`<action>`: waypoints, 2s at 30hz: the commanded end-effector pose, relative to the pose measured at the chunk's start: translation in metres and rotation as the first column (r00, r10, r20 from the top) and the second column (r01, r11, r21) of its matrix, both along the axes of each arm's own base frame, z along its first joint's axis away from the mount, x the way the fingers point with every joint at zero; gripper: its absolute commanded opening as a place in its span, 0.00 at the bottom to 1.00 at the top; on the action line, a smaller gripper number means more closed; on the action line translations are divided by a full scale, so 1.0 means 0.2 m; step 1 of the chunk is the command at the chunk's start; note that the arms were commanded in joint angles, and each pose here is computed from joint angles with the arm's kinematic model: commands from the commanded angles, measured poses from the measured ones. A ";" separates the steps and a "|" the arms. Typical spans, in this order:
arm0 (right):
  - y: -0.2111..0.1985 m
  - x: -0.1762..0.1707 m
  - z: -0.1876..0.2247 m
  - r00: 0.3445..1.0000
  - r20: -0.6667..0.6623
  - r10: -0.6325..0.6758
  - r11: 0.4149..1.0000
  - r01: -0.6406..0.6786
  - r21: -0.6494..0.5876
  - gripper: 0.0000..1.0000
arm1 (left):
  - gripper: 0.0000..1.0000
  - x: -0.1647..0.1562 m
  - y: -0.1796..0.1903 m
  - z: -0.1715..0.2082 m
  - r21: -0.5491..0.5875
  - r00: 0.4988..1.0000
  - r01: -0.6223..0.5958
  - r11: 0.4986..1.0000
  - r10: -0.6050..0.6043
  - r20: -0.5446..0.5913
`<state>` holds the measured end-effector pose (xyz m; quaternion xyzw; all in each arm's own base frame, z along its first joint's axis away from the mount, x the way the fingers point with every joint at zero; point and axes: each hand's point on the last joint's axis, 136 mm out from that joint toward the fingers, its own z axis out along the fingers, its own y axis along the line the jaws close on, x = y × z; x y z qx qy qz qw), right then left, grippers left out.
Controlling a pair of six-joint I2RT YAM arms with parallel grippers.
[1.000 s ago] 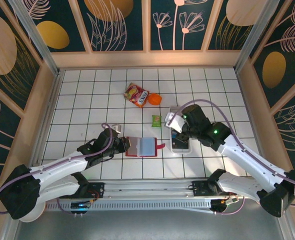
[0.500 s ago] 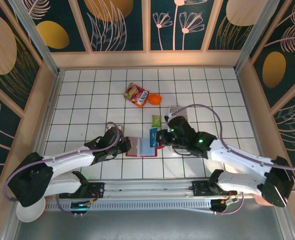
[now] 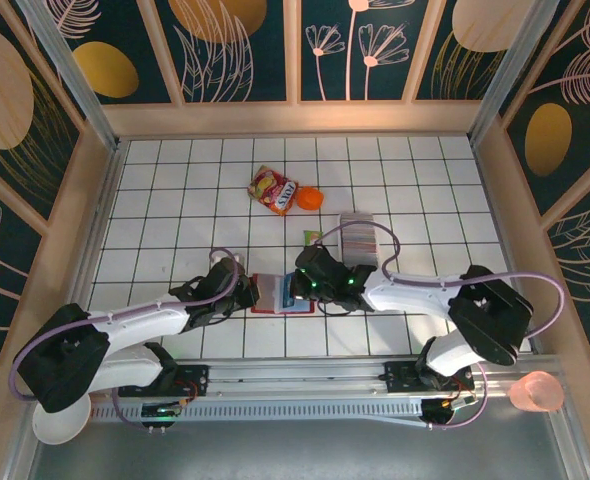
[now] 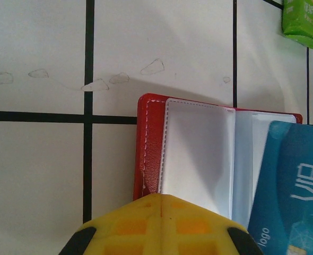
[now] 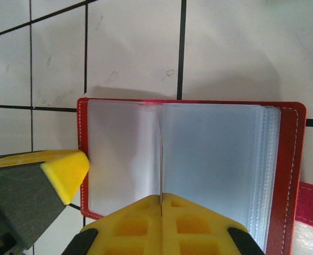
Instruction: Put the credit cards into the card holder
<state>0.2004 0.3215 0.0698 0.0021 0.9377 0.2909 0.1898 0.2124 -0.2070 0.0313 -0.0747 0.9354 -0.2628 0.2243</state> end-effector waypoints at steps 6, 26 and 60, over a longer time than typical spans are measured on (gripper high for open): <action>0.09 0.06 0.02 0.999 0.021 -0.030 0.998 0.029 0.047 0.00 | 0.00 -0.02 0.04 -0.07 0.036 1.000 -0.010 0.999 0.010 -0.011; 0.05 0.05 0.00 0.997 -0.003 -0.074 0.995 0.074 0.062 0.00 | 0.00 -0.03 0.07 -0.10 0.053 1.000 -0.013 0.998 0.014 -0.017; 0.03 0.00 -0.09 0.994 -0.057 -0.093 0.991 0.098 0.092 0.00 | 0.00 -0.04 0.06 -0.10 0.045 1.000 -0.013 0.999 0.014 -0.020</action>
